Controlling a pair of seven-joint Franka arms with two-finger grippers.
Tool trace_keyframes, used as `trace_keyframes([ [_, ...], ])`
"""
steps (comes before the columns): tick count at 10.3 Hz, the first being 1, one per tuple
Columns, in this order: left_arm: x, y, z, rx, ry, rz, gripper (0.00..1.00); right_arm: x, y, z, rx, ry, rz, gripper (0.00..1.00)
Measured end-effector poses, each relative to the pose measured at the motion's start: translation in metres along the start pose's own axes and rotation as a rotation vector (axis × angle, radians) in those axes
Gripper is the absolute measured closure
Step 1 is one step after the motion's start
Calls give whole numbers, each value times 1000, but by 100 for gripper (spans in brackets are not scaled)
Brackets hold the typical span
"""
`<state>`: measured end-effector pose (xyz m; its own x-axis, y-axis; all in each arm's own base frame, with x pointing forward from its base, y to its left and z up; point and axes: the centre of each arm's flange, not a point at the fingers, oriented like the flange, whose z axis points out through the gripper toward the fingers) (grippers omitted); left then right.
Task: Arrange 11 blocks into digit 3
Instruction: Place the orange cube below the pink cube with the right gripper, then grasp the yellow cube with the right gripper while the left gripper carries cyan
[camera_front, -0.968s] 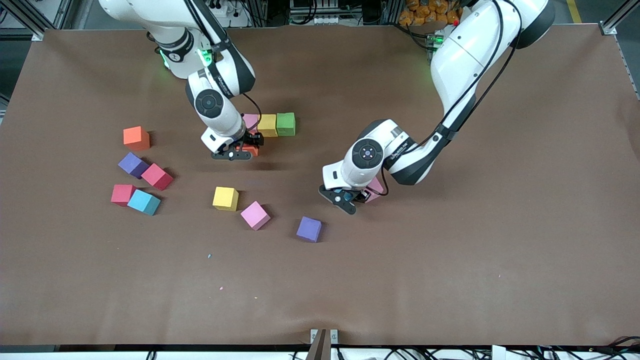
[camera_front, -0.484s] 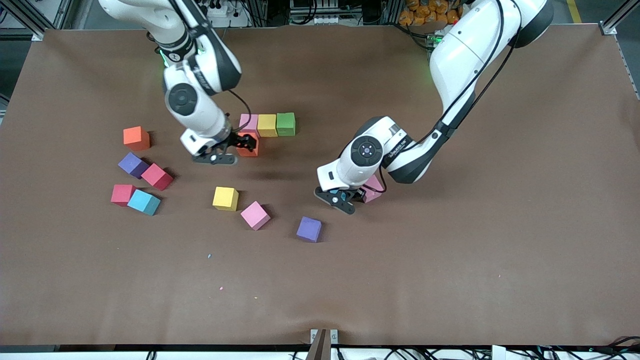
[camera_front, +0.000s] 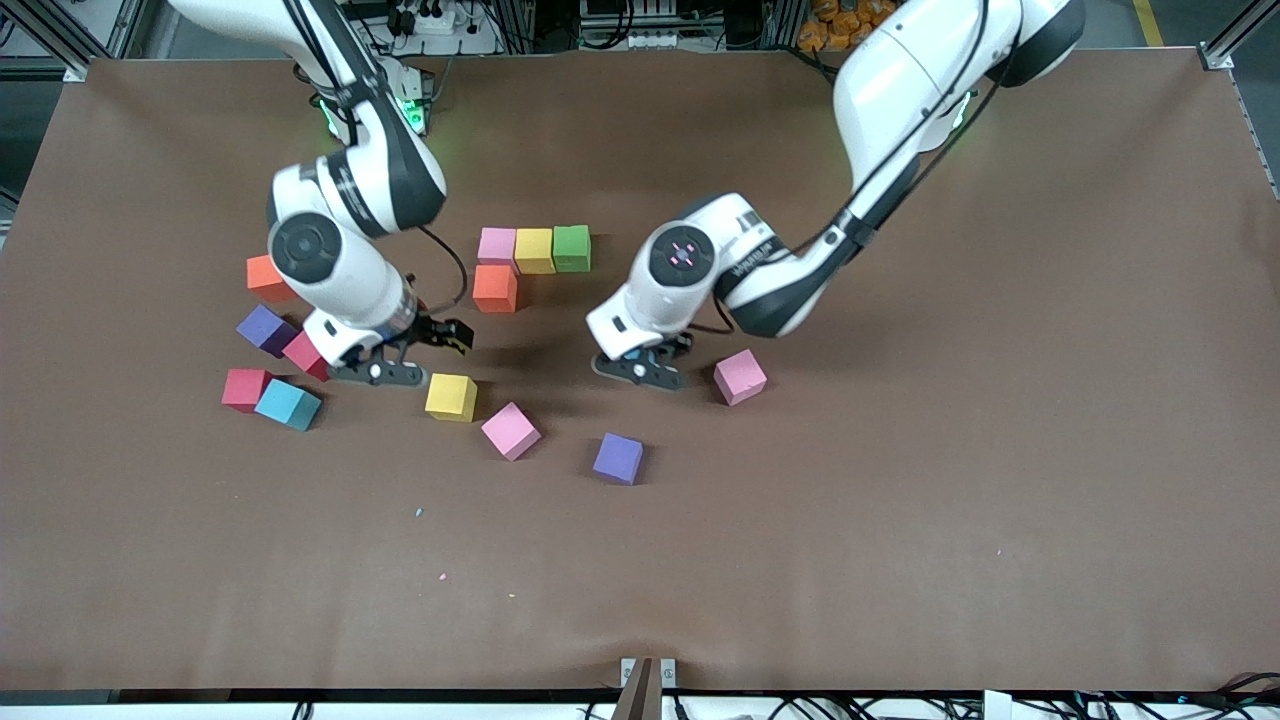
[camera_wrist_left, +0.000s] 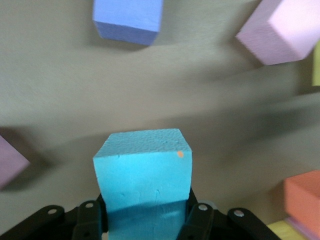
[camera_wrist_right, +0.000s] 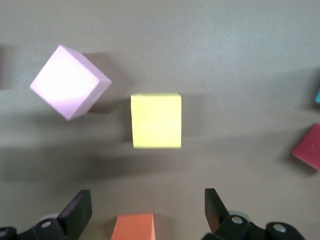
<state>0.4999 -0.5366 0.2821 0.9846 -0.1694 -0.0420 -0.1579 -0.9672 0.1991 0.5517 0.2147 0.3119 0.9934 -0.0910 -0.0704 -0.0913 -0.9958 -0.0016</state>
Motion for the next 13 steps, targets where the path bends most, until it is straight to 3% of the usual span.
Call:
trace_keyframes([
  [4,-12,34,-13,-30,12,-143,46,44,20,48,-7,54,-48,0],
  [8,34,-33,-29,18,-6,-147,46,42,10,93,18,16,-12,0],
  [12,66,-88,-48,24,2,-174,46,40,10,109,7,-2,-14,0],
  [13,69,-93,-49,25,0,-179,46,40,11,111,6,-3,-12,14],
])
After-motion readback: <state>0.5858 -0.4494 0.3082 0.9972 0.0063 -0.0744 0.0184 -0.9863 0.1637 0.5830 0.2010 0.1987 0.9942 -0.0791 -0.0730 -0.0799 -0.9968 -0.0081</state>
